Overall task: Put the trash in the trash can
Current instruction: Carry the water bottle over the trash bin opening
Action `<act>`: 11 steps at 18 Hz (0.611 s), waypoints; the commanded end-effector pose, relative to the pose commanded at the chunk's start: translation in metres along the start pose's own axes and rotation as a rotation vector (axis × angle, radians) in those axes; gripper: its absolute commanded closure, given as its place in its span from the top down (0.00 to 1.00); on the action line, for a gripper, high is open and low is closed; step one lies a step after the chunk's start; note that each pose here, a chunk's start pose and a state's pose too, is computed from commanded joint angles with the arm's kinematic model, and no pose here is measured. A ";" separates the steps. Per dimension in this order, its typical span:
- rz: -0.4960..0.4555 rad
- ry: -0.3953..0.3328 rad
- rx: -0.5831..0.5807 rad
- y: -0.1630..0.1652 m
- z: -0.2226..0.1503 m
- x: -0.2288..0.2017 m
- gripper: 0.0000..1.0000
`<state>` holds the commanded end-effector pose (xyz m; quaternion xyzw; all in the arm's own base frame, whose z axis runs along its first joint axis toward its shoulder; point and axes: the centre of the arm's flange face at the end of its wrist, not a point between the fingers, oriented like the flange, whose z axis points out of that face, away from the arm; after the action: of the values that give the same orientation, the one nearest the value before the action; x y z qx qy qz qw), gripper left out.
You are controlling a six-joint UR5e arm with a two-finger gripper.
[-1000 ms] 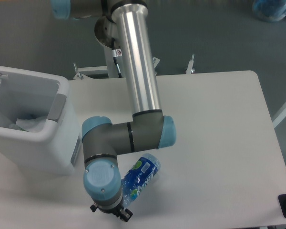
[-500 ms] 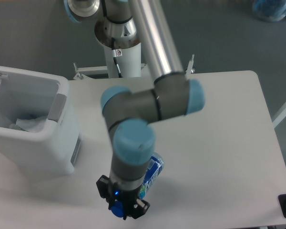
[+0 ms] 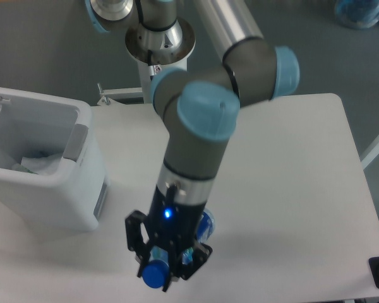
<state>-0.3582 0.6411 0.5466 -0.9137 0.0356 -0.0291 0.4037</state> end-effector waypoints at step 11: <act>0.002 0.175 0.174 -0.045 -0.054 0.077 0.26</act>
<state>-0.2844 0.6246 0.6183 -0.8691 0.0689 -0.1116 0.4770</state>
